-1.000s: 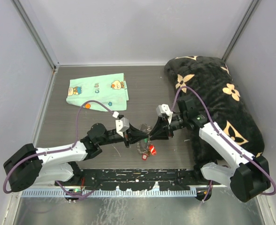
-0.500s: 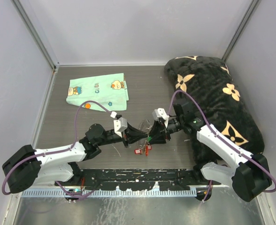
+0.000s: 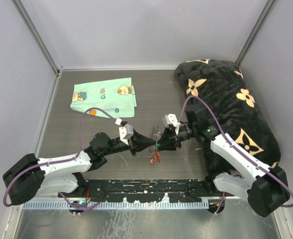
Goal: Remove the keys from the keyring
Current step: Remove the key from the keyring.
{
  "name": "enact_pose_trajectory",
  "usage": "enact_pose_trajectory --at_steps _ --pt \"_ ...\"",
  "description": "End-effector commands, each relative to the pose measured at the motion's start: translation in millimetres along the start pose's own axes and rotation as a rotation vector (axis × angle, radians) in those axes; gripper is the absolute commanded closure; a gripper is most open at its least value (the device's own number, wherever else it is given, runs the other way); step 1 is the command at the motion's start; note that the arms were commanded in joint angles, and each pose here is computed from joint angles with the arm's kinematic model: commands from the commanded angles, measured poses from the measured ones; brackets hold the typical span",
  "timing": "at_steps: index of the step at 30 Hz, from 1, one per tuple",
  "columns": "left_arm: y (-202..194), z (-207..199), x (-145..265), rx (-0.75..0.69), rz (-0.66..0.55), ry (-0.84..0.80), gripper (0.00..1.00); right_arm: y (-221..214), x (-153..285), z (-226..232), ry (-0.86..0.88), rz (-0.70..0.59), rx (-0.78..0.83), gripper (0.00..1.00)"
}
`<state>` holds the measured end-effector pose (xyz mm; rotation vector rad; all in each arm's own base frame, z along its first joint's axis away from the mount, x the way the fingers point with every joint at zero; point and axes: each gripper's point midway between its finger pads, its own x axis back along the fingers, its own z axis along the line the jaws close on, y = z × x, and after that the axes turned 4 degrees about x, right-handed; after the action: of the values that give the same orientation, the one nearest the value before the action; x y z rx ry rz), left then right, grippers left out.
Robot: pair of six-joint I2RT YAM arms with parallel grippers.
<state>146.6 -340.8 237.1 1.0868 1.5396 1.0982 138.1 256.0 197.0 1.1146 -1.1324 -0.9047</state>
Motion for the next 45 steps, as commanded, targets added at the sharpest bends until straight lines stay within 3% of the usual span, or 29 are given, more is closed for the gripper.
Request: enact_pose_trajectory --at_steps 1,23,45 --pt "40 -6 0 -0.070 -0.138 -0.012 1.00 20 8 -9 -0.051 -0.007 0.081 0.71" --pt "24 -7 5 -0.071 -0.065 -0.018 1.00 26 15 -8 -0.045 -0.020 0.065 0.99" --pt "12 2 0 -0.231 0.164 -0.030 1.00 12 24 -11 -0.050 0.097 0.090 0.99"
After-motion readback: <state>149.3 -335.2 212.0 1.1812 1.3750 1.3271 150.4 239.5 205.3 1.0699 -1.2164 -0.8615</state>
